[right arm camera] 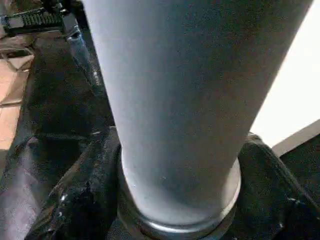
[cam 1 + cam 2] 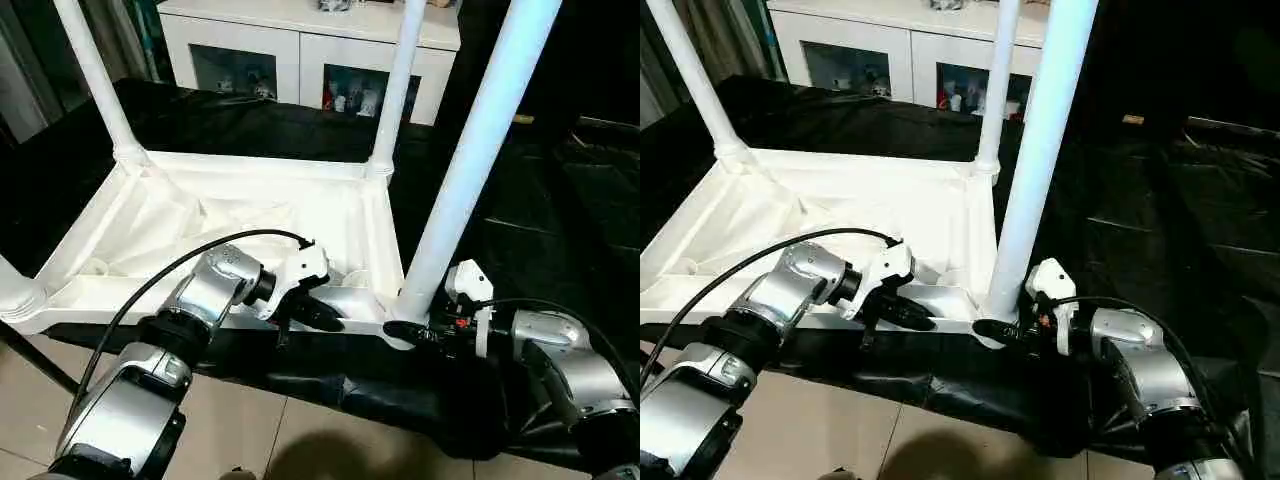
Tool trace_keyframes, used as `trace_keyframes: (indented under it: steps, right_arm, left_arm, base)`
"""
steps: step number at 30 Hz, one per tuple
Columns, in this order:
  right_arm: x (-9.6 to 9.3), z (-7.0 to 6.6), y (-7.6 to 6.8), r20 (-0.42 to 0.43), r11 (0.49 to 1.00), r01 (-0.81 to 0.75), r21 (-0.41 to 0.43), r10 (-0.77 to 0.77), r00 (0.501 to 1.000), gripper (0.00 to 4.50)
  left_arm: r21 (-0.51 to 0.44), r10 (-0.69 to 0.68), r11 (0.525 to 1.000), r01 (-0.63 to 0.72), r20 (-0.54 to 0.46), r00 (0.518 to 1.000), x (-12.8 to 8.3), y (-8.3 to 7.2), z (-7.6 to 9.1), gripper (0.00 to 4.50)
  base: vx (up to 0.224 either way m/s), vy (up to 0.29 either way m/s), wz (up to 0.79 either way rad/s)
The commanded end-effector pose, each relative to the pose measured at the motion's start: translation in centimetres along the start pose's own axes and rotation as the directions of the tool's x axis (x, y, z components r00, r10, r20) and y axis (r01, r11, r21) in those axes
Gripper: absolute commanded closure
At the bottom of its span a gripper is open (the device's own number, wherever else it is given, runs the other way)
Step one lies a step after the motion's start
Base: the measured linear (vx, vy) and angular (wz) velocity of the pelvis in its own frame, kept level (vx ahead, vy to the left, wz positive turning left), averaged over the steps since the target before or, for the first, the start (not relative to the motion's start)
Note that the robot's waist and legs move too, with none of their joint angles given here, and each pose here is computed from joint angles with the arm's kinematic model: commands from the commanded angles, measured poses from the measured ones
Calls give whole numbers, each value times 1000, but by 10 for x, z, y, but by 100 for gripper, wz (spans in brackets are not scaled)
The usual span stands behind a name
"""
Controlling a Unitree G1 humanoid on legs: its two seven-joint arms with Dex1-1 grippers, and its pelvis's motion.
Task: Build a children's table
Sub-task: Rotate leg to tighten
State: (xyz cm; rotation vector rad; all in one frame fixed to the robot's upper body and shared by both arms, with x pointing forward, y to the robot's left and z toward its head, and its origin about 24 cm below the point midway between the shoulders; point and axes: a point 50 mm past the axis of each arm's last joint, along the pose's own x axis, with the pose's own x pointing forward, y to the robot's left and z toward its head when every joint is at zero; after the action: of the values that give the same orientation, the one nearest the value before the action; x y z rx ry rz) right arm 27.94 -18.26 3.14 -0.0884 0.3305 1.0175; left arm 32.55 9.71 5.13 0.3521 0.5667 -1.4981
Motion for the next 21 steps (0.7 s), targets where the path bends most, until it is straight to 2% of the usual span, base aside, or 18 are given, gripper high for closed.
trace_keyframes:
  steps: [1, 2, 3, 5, 7, 8, 9, 10, 11, 14, 17, 18, 19, 21]
  right_arm:
    - [-4, -6, -21, -8, 965, 257, 52, -257, 966, 178]
    - [0, -10, -27, -13, 920, 382, 93, -382, 924, 178]
    - [2, -12, -29, -14, 901, 419, 108, -421, 907, 178]
    - [7, -15, -33, -18, 833, 527, 166, -532, 846, 178]
    - [15, -18, -37, -47, 731, 646, 220, -654, 755, 178]
    - [15, -18, -37, -47, 731, 646, 220, -654, 755, 178]
    - [28, -19, -39, -80, 632, 737, 239, -744, 663, 178]
    - [28, -19, -39, -80, 632, 737, 239, -744, 663, 178]
    - [40, -16, -37, -88, 593, 762, 260, -771, 630, 178]
    - [58, -7, -33, -70, 606, 751, 263, -764, 641, 178]
    - [62, -3, -31, -54, 626, 738, 252, -752, 657, 178]
    - [63, 4, -32, -8, 652, 717, 247, -739, 674, 178]
    - [60, 10, -33, 43, 680, 688, 251, -718, 694, 123]
    - [55, 15, -34, 89, 711, 661, 238, -694, 714, 109]
  left_arm:
    - [-48, 36, 998, -33, 65, 997, 19, 0, 6, 450]
    - [-73, 138, 988, -134, 62, 988, 24, 7, 8, 450]
    - [-80, 171, 983, -166, 60, 984, 26, 9, 9, 450]
    - [-111, 271, 958, -264, 61, 961, 31, 15, 13, 450]
    - [-172, 379, 916, -363, 70, 923, 40, 20, 21, 450]
    - [-172, 379, 916, -363, 70, 923, 40, 20, 21, 450]
    - [-195, 469, 873, -448, 77, 880, 49, 24, 31, 450]
    - [-195, 469, 873, -448, 77, 880, 49, 24, 31, 450]
    - [-197, 516, 847, -494, 79, 853, 55, 25, 37, 450]
    - [-181, 522, 845, -503, 79, 849, 63, 24, 43, 450]
    - [-172, 506, 856, -488, 81, 859, 65, 23, 44, 450]
    - [-153, 486, 868, -472, 72, 871, 65, 22, 42, 450]
    - [-138, 471, 877, -459, 68, 879, 64, 22, 41, 450]
    - [-123, 453, 888, -443, 64, 889, 62, 21, 39, 450]
  base:
    - [0, 0, 0]
    - [0, 0, 0]
    - [0, 0, 0]
    - [0, 0, 0]
    - [0, 0, 0]
    - [0, 0, 0]
    - [0, 0, 0]
    - [0, 0, 0]
    - [0, 0, 0]
    - [0, 0, 0]
    - [0, 0, 0]
    - [0, 0, 0]
    - [0, 0, 0]
    - [0, 0, 0]
